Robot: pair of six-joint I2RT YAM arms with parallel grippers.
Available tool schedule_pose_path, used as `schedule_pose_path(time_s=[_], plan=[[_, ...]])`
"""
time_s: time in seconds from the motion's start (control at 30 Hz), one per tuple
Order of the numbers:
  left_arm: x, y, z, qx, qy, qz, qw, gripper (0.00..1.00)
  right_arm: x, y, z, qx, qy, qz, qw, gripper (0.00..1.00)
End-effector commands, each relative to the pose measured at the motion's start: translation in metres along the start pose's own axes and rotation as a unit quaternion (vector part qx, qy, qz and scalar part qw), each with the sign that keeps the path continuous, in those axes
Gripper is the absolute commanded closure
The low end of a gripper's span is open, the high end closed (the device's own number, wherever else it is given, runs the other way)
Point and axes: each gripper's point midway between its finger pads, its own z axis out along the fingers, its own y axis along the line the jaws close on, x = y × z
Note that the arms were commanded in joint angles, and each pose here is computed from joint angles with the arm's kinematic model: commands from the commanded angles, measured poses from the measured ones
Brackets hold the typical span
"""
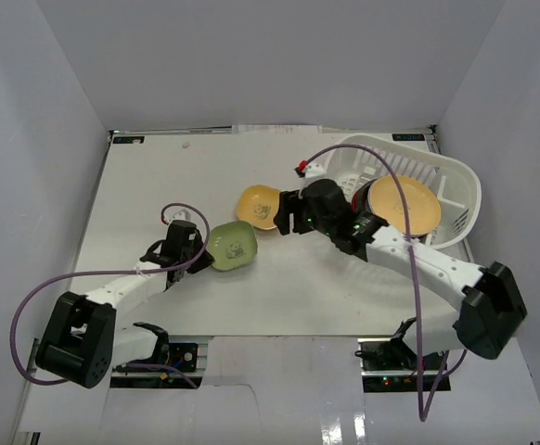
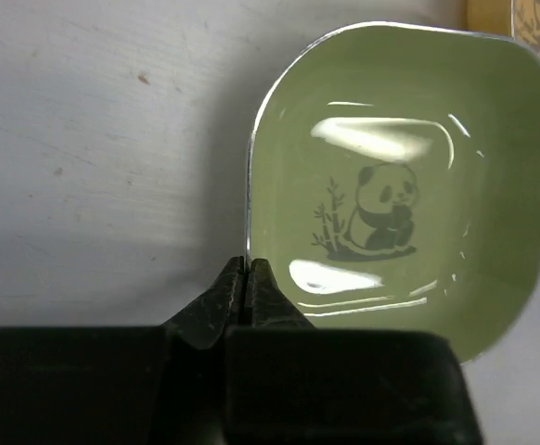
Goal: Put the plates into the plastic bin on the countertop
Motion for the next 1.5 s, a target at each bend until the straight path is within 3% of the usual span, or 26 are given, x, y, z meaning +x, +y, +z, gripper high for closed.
schedule_pose_path(time_s=[0.0,0.17,0.3,0.47,0.6,0.63,0.67,0.83,1.0,1.1,1.13,1.17,1.2,1.27,1.37,1.4,1.47], plan=[[0.001,0.010,-0.002,-0.017,-0.017,-0.009,1.000,1.00,-0.002,-0.009,0.028,0.096,-0.013,-0.021,0.995,0.27],[-0.009,0.009,-0.031,-0.002,-0.057,-0.022,0.998,1.00,0.021,-0.024,0.077,0.165,0.014,-0.001,0.986,0.26],[-0.019,0.000,-0.060,0.029,-0.086,-0.030,0.995,1.00,0.010,-0.031,0.099,0.210,-0.002,0.004,0.978,0.27],[-0.036,-0.017,-0.093,0.069,-0.116,-0.022,0.991,1.00,-0.016,-0.001,0.125,0.124,-0.037,-0.070,0.989,0.31],[-0.051,-0.024,-0.120,0.088,-0.152,-0.012,0.984,1.00,-0.006,0.018,0.160,0.050,0.033,-0.190,0.980,0.31],[-0.057,-0.024,-0.127,0.087,-0.166,-0.012,0.982,1.00,0.021,0.006,0.174,0.055,0.084,-0.204,0.974,0.32],[-0.061,-0.025,-0.134,0.089,-0.177,-0.011,0.980,1.00,0.006,0.014,0.181,0.045,0.075,-0.206,0.975,0.32],[-0.102,-0.040,-0.194,0.116,-0.268,0.001,0.957,1.00,0.031,0.010,0.221,0.020,0.113,-0.204,0.972,0.38],[-0.116,-0.052,-0.222,0.138,-0.292,0.006,0.946,1.00,0.031,0.005,0.241,0.035,0.119,-0.206,0.971,0.52],[-0.117,-0.058,-0.224,0.151,-0.290,0.007,0.945,1.00,0.028,0.006,0.241,0.040,0.117,-0.207,0.970,0.61],[-0.117,-0.060,-0.225,0.156,-0.290,0.009,0.944,1.00,0.025,0.007,0.240,0.038,0.114,-0.207,0.971,0.68],[-0.117,-0.061,-0.226,0.161,-0.291,0.009,0.943,1.00,0.024,0.007,0.239,0.038,0.113,-0.209,0.971,0.87],[-0.117,-0.063,-0.228,0.164,-0.291,0.008,0.943,1.00,0.019,0.009,0.236,0.037,0.110,-0.209,0.971,0.92],[-0.118,-0.066,-0.232,0.172,-0.292,0.010,0.941,1.00,0.008,0.015,0.227,0.028,0.099,-0.204,0.974,0.92],[-0.121,-0.072,-0.239,0.183,-0.293,0.012,0.938,1.00,-0.042,0.046,0.193,-0.015,0.029,-0.192,0.981,0.92],[-0.122,-0.074,-0.240,0.187,-0.292,0.013,0.938,1.00,-0.082,0.060,0.165,-0.026,-0.021,-0.189,0.981,0.92],[-0.123,-0.081,-0.243,0.201,-0.291,0.013,0.935,1.00,-0.121,0.059,0.135,0.000,-0.063,-0.190,0.980,0.92]])
